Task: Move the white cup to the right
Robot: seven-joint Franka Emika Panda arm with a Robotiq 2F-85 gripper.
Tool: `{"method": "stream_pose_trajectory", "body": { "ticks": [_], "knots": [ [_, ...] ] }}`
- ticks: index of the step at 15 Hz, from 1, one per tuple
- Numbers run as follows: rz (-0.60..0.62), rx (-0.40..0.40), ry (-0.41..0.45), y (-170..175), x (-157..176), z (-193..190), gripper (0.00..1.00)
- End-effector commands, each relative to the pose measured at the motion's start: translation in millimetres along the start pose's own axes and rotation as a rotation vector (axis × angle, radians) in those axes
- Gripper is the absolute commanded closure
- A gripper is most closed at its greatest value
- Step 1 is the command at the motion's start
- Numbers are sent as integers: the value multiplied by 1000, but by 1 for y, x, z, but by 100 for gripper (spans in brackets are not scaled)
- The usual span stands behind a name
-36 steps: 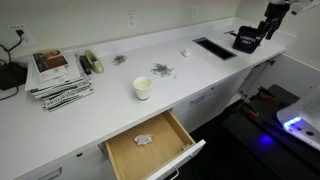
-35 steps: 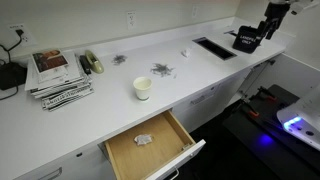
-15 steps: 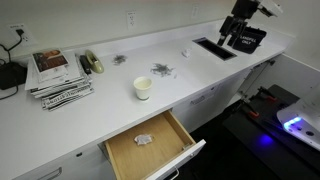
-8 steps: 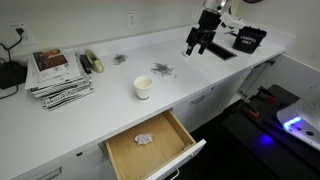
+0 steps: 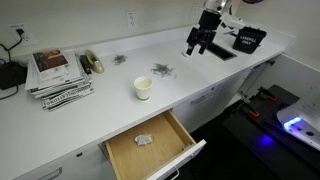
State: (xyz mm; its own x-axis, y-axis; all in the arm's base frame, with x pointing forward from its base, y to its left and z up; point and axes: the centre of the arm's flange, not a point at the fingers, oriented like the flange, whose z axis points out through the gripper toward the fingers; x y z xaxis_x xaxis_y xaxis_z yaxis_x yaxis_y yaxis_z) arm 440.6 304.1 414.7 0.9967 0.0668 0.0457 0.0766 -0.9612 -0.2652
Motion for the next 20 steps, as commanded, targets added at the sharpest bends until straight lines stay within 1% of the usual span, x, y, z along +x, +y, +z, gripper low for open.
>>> {"method": "stream_pose_trajectory", "body": {
  "ticks": [1,3,5,7,10,13,16,20],
  "knots": [
    [0,0,0,0,0,0,0],
    [0,0,0,0,0,0,0],
    [-40,-40,-9,-25,8,2,0],
    [-61,-92,8,-46,18,9,0],
    [-82,-99,21,-81,32,21,0],
    [-100,-102,19,-111,45,43,0],
    [-87,-115,41,-137,63,73,0],
    [-66,-138,61,-157,85,111,0]
  ]
}}
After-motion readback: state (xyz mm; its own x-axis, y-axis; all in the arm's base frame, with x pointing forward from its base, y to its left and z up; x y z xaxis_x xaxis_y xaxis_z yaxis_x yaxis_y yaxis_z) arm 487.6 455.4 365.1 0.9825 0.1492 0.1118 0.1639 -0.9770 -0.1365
